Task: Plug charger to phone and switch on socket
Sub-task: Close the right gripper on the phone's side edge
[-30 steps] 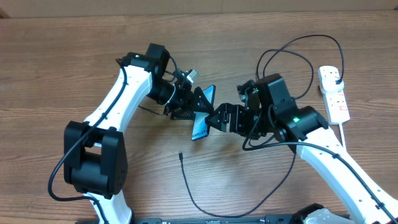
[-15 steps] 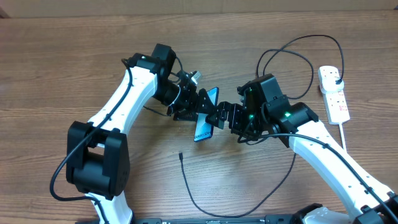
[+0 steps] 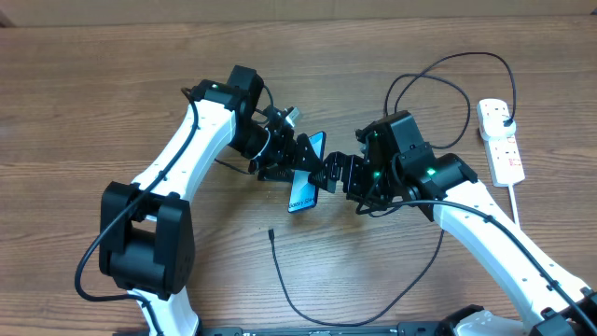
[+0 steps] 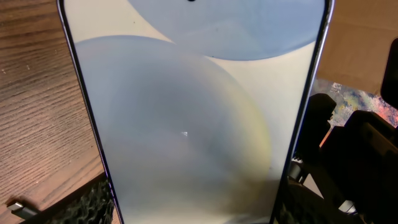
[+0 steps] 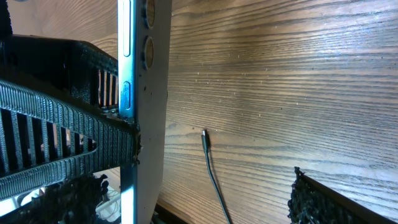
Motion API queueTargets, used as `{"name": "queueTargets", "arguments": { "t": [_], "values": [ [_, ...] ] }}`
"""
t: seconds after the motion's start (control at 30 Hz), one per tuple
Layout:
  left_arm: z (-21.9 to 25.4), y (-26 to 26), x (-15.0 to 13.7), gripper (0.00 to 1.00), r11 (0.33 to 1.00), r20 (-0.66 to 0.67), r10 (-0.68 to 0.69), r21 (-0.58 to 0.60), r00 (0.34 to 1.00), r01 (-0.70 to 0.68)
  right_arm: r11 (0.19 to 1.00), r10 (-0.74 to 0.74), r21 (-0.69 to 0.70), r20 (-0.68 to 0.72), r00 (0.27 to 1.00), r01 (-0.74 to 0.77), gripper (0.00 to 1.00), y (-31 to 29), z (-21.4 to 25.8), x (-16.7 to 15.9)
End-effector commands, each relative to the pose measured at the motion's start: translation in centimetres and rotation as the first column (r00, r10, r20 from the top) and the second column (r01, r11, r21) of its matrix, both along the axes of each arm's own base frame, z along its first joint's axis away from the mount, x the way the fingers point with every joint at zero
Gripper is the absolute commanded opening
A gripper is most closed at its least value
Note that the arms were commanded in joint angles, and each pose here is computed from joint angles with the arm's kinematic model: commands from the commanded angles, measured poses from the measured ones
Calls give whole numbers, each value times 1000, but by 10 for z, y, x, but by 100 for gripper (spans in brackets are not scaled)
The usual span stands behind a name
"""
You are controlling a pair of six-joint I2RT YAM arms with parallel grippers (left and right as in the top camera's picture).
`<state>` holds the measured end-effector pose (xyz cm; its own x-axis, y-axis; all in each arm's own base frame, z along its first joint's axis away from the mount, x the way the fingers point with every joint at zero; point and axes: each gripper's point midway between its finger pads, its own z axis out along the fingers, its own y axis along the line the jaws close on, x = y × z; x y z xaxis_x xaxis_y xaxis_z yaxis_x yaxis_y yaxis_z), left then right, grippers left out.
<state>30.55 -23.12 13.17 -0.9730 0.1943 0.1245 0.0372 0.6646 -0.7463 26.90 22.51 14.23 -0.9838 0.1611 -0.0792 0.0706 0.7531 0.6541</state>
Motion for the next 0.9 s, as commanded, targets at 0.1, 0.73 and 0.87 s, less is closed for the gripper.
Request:
{"name": "queueTargets", "arguments": {
  "t": [0.1, 0.73, 0.87],
  "values": [
    [15, -6, 2, 62, 1000, 29, 1, -31, 1000, -1, 1000, 6, 0, -1, 1000, -6, 100, 2, -1, -2],
    [9, -17, -4, 65, 999, -3, 16, 33, 1000, -16, 998, 48, -32, 9, 999, -48, 70, 17, -5, -13],
    [9, -18, -4, 65, 999, -1, 16, 31, 1000, -16, 999, 34, -26, 1, 999, -34, 56, 18, -5, -13]
  ]
}}
